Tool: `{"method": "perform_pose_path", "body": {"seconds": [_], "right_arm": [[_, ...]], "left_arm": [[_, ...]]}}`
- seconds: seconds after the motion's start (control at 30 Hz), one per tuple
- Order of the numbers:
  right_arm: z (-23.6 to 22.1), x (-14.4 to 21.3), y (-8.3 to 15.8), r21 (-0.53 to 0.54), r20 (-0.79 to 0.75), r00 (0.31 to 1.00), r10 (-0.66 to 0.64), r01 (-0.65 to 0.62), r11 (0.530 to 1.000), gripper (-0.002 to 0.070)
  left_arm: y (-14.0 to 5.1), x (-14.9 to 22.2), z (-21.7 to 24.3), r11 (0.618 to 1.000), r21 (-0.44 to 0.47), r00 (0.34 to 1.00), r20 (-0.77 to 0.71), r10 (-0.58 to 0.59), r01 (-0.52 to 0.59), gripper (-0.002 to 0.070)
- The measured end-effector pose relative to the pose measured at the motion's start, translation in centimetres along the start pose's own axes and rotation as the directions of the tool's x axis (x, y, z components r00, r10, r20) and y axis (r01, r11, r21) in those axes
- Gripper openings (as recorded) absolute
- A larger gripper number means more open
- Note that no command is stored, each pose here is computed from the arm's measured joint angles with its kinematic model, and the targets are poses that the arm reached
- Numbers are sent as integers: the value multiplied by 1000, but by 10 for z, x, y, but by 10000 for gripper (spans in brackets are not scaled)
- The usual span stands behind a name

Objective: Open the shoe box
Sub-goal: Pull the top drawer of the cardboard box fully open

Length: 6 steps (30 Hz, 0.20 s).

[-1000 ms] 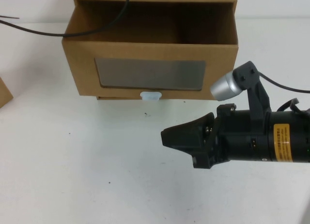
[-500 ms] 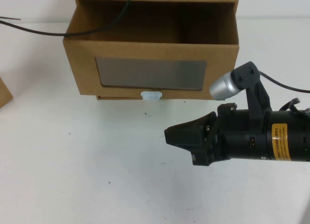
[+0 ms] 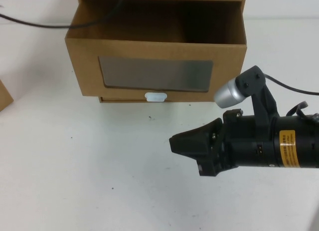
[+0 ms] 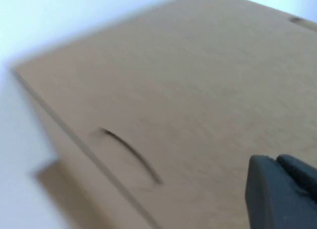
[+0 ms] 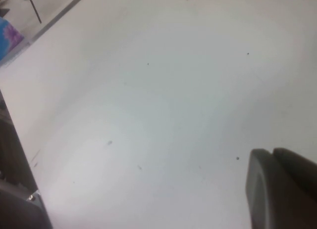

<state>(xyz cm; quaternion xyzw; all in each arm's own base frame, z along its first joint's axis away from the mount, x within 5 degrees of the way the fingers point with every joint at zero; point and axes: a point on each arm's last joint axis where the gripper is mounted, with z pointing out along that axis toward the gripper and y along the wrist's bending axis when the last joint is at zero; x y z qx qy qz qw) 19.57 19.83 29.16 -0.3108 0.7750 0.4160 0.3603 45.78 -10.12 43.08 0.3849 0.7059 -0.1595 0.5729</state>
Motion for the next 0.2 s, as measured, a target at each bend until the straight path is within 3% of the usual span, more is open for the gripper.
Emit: {"method": "perform_pose_path", "body": {"seconds": [0.1,0.2], "right_arm": [[0,1,0,0,-6,1000,-9,9,1000,-18],[0,1,1,-7,-11,1000,-12,12,1000,-18]], "left_arm": [[-2,-22,-21,988,-127,996,-21,90,-92,-6],[-4,-35,-33,952,-258,985,-95,143,-163,-6]]}}
